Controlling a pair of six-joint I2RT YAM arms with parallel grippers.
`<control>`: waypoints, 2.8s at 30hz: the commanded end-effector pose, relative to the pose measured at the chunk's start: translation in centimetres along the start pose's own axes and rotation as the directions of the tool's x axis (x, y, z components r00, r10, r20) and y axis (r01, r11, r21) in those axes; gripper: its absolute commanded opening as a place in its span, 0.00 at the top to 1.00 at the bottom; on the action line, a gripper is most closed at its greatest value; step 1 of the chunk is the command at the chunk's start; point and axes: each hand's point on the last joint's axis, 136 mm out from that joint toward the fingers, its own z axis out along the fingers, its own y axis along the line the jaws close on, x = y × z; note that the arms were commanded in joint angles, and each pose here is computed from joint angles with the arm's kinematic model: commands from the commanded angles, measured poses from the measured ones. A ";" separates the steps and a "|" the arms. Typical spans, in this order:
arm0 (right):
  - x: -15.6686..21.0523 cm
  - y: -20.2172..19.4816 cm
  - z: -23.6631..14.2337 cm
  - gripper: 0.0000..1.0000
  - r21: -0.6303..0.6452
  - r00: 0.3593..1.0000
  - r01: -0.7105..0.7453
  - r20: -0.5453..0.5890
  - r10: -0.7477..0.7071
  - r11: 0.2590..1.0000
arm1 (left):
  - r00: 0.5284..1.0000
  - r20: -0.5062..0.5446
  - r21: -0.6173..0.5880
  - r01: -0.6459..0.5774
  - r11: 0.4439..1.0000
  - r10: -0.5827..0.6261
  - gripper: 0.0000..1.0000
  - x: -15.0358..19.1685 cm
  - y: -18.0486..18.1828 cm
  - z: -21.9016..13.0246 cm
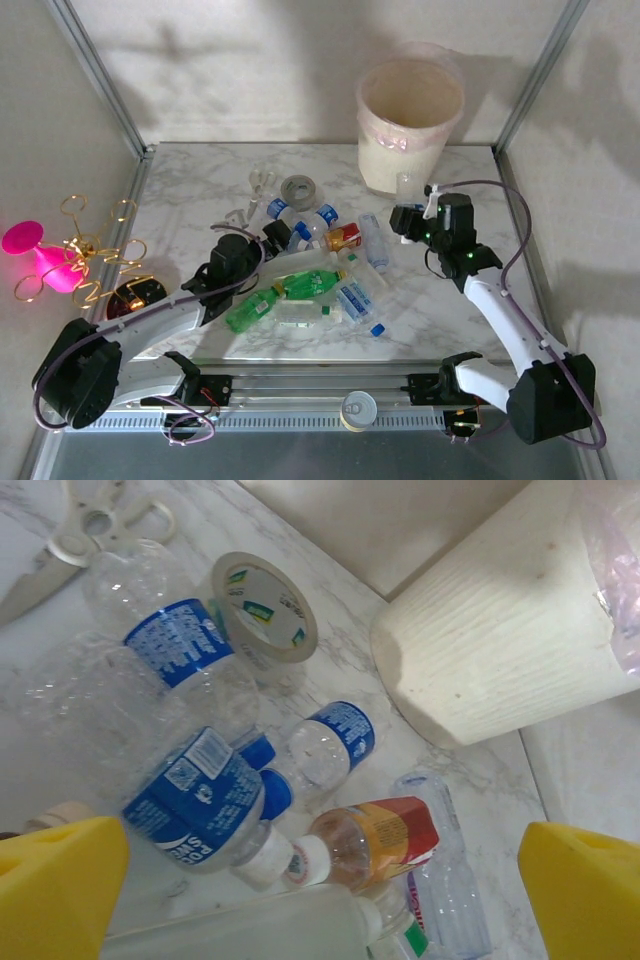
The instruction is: Put the plastic bottles in the bin
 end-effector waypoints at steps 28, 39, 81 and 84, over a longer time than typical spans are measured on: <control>-28.6 0.7 13.3 0.53 0.174 0.930 0.152 0.309 -0.201 0.973 | 0.987 0.143 -0.083 0.081 0.993 -0.068 0.00 -2.4 5.1 -6.4; -25.7 -1.9 17.5 0.38 0.205 0.958 0.137 0.222 -0.182 0.969 | 0.986 0.163 -0.105 0.063 0.992 -0.046 0.00 -3.0 5.6 -7.0; 0.2 4.6 -0.8 0.01 -0.155 0.989 -0.058 0.124 0.078 0.986 | 0.890 -0.456 -0.258 -0.156 0.953 0.023 0.00 8.4 9.5 -8.4; 1.1 4.3 -0.6 0.01 -0.166 0.987 -0.084 0.122 0.104 0.983 | 0.880 -0.475 -0.278 -0.166 0.946 0.015 0.00 9.1 9.8 -8.9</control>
